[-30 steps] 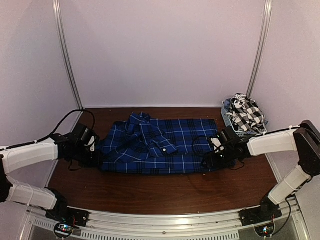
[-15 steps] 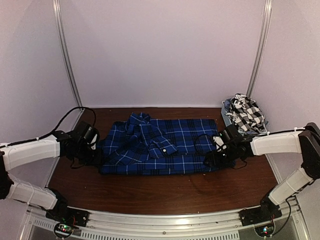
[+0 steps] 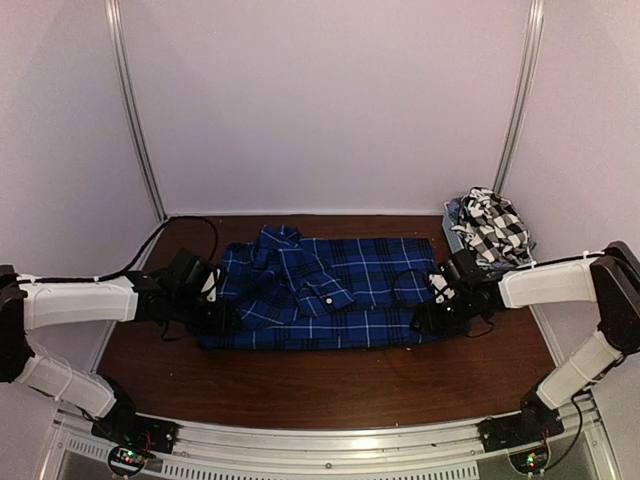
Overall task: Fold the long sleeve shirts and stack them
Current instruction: Smooth out the 1/3-folded shirt at the center of the board, then pick up the sleeve from the 1/3-folded shirt.
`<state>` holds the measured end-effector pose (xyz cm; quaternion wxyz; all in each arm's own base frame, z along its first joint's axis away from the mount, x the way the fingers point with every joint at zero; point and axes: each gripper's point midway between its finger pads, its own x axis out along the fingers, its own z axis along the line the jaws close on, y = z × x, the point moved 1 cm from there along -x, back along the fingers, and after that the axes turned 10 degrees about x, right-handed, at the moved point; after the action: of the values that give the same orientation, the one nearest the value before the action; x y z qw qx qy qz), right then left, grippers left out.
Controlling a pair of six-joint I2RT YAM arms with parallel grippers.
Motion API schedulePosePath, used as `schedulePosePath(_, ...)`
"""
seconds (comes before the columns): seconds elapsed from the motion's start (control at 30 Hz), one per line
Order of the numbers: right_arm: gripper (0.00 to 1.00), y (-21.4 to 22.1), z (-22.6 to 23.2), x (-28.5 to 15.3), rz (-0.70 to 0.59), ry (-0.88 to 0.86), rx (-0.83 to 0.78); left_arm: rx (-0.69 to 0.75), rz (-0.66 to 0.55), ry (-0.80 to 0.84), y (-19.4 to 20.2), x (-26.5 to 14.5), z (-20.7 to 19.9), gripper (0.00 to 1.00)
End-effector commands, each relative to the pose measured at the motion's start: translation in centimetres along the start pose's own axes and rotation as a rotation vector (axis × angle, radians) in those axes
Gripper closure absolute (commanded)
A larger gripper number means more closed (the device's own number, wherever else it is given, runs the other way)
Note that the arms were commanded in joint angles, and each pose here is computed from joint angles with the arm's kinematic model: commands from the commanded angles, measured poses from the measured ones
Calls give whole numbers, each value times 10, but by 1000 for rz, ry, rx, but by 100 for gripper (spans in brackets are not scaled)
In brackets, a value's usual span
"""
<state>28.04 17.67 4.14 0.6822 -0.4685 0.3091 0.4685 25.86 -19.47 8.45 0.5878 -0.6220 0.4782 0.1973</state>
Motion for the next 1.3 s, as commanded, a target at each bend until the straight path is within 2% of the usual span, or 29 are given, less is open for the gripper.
schedulePosePath(0.0, 33, -5, -18, 7, 0, 57, 44, -29, 13, -77, 16, 13, 18, 54)
schedulePosePath(0.23, 33, -8, -48, 1, -19, 139, 103, -41, 108, -156, 55, 27, 39, 54)
schedulePosePath(0.37, 32, -15, -56, -10, -53, 167, 114, -49, 100, -155, 58, 24, 41, 53)
schedulePosePath(0.5, 32, -28, -44, -24, -104, 127, 93, -28, -6, -107, 28, 6, 28, 51)
schedulePosePath(0.67, 32, -44, -18, -45, -177, 8, 64, 19, -153, -30, -21, -12, 6, 32)
schedulePosePath(0.77, 32, -47, -13, -50, -190, -16, 61, 37, -186, 75, -41, -11, -18, 27)
schedulePosePath(0.97, 32, -44, -13, -48, -185, -22, 64, 39, -203, 290, -72, 4, -64, 27)
schedulePosePath(1.27, 32, -38, -13, -44, -174, -33, 68, 45, -144, 387, -97, 55, -101, 35)
